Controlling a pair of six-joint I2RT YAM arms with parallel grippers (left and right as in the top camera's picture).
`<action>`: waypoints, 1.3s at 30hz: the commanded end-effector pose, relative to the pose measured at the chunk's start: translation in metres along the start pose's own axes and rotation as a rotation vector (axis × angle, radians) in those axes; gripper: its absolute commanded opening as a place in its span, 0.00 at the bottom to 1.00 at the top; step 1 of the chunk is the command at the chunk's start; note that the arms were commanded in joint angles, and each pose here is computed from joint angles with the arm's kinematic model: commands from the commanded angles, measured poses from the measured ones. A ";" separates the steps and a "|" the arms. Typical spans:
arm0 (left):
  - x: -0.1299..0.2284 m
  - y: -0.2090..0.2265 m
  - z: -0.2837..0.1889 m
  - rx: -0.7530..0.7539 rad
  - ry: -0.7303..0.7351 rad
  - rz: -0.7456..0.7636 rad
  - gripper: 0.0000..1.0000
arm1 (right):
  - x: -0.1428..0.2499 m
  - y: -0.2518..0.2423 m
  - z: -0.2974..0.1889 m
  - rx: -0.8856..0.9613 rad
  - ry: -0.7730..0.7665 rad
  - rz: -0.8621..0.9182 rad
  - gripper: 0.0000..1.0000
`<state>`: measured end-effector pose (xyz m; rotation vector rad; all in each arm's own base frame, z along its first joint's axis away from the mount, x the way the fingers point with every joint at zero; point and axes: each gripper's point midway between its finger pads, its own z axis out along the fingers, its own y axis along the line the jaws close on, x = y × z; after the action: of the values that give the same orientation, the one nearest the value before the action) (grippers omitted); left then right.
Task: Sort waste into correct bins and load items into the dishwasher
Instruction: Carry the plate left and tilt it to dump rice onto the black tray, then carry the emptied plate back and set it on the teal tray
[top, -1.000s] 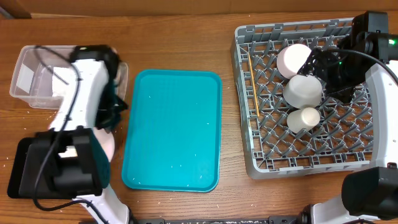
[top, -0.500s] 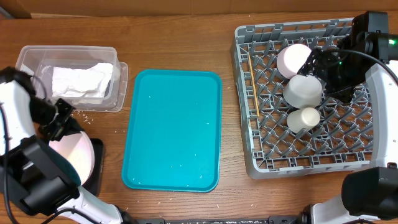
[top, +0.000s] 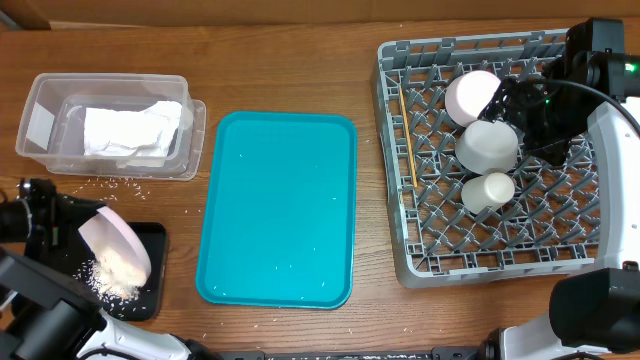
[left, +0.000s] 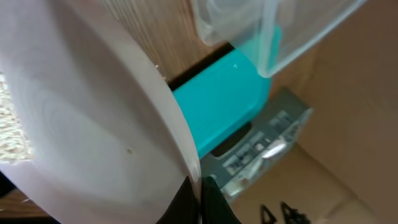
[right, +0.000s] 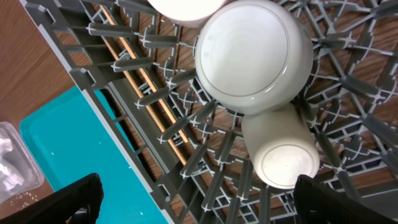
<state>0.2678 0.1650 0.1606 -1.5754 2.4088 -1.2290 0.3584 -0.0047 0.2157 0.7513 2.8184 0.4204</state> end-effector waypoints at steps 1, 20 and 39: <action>0.002 -0.022 -0.029 0.183 -0.063 0.075 0.04 | 0.001 0.003 -0.012 -0.015 -0.035 -0.003 1.00; -0.016 -0.014 -0.088 0.498 -0.195 -0.003 0.04 | 0.001 0.003 -0.012 -0.015 -0.035 -0.003 1.00; -0.023 0.011 -0.099 0.495 -0.232 -0.051 0.04 | 0.001 0.003 -0.012 -0.015 -0.035 -0.003 1.00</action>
<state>0.2316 0.2419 0.2119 -1.5625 1.7571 -1.4287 0.3584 -0.0048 0.2157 0.7529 2.8180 0.4205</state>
